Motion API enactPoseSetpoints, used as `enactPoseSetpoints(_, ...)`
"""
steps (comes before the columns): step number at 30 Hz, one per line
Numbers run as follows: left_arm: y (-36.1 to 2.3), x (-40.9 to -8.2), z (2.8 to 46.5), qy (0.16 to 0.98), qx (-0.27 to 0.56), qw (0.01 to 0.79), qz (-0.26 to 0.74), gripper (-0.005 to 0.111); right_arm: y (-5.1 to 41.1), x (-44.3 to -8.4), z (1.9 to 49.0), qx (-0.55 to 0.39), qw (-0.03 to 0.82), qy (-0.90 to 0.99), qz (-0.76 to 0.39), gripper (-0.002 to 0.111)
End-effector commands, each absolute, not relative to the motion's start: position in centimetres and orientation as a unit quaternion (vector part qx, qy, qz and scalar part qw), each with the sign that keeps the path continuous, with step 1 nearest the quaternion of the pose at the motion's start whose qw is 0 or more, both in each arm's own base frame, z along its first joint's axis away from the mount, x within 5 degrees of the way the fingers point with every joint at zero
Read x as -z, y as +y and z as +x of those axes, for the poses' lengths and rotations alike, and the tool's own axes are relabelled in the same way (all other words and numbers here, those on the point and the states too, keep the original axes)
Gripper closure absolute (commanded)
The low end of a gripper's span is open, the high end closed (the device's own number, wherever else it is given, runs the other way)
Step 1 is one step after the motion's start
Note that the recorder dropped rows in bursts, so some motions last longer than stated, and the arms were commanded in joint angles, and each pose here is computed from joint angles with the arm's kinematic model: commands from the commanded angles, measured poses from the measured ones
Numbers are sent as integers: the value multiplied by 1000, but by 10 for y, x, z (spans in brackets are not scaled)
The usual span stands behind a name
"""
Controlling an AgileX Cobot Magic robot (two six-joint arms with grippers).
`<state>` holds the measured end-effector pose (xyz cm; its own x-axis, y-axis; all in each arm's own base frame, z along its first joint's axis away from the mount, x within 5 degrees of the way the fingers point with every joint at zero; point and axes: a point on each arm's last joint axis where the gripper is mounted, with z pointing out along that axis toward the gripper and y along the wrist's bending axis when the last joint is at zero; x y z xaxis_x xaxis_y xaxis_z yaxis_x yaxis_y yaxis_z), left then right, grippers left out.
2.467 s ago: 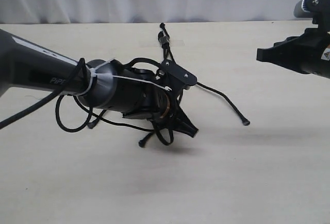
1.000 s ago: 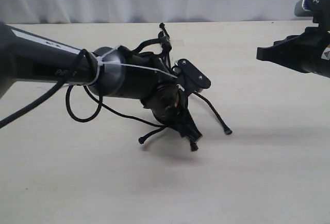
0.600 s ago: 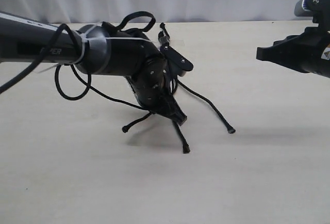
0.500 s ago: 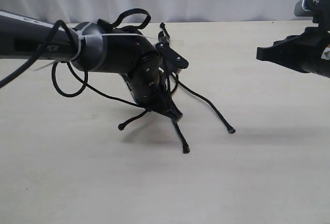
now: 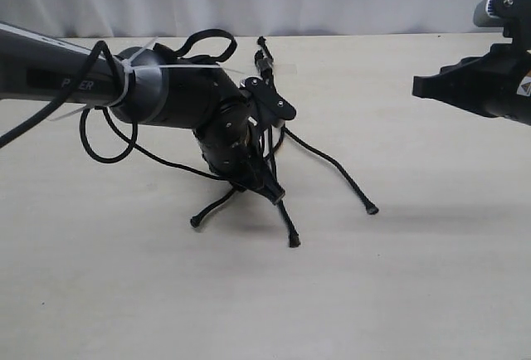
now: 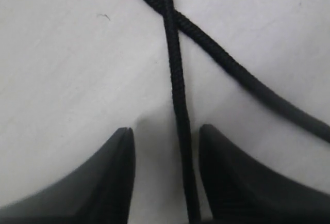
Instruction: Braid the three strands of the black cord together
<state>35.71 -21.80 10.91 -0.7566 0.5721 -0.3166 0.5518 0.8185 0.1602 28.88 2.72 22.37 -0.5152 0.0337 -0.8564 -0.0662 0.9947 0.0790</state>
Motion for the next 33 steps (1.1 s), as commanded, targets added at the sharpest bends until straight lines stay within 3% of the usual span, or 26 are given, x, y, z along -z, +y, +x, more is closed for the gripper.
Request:
enactPoseSetpoints(1,-217,-109,359,930,-36,185,314,63,26,-220,287,-48,479,876,-5,104)
enactPoseSetpoints(5,-220,-122,362,921,-23,220,321,64,25,-218,285,-45,460,887,3,104)
enactPoseSetpoints(13,-199,-209,350,893,-10,325,311,107,45,-226,285,-41,366,930,-6,104)
enactPoseSetpoints(18,-150,-253,320,874,17,411,258,107,102,-222,281,-63,332,936,-97,102)
enactPoseSetpoints(26,-87,-265,280,866,21,466,183,107,186,-176,282,-85,252,945,-191,63)
enactPoseSetpoints(33,-85,-268,276,865,26,470,174,107,218,-129,298,-57,174,960,-214,61)
